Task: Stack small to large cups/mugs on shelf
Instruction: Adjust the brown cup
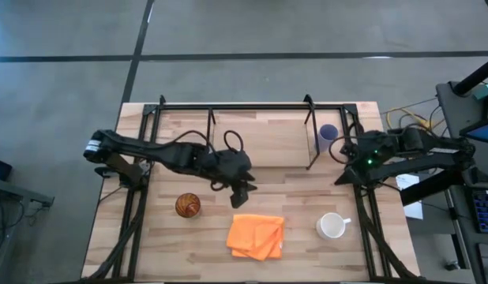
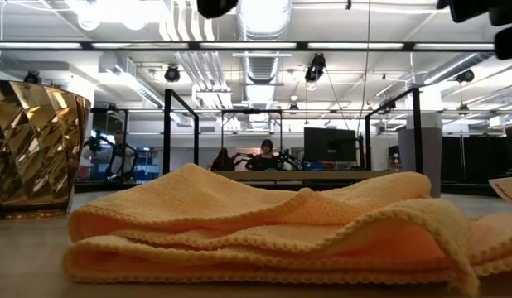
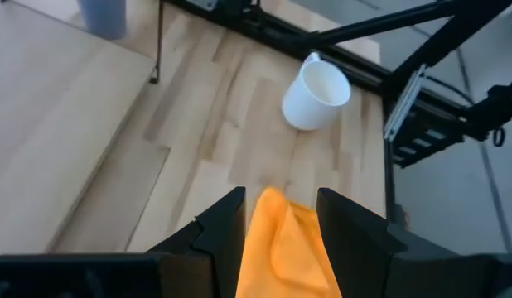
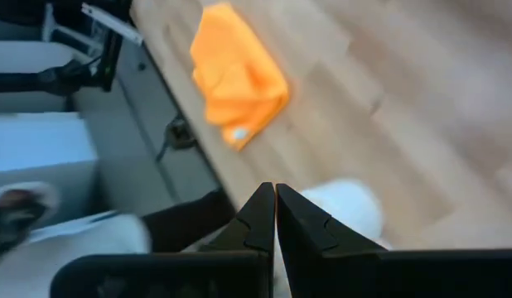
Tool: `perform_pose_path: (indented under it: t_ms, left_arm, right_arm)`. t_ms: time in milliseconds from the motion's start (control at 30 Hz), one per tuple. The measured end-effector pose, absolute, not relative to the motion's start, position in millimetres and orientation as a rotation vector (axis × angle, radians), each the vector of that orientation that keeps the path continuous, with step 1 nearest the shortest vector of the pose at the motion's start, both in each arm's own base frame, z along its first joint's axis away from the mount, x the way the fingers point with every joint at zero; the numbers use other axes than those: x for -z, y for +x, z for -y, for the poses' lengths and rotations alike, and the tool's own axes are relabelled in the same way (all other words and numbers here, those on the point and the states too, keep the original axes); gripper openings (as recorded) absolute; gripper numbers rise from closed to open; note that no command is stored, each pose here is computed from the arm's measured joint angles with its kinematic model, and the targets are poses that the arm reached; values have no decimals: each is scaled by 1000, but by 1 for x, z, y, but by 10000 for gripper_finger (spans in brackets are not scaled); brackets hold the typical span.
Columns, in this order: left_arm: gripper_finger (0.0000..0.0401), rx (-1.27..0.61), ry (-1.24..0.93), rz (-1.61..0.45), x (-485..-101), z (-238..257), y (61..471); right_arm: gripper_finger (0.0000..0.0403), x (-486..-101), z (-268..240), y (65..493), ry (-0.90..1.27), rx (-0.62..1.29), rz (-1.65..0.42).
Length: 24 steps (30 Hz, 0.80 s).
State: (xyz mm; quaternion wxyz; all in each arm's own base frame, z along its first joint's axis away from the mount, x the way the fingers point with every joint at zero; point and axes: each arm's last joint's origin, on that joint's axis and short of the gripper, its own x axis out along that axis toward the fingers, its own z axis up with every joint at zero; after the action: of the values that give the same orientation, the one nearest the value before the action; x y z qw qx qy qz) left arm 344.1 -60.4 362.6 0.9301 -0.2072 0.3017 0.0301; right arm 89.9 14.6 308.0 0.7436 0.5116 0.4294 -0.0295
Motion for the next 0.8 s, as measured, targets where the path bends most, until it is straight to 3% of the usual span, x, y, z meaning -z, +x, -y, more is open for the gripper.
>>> perform_pose_path:
  t_ms: [233, 800]
  left_arm:
    - [136, -58, -472, -632, -349, 62, 346]
    - [136, -62, -469, -667, -339, 64, 344]
  right_arm:
    - [9, -303, -16, 84, 1262, 139, -1043]
    - [9, -295, -15, 76, 1234, 209, -1138]
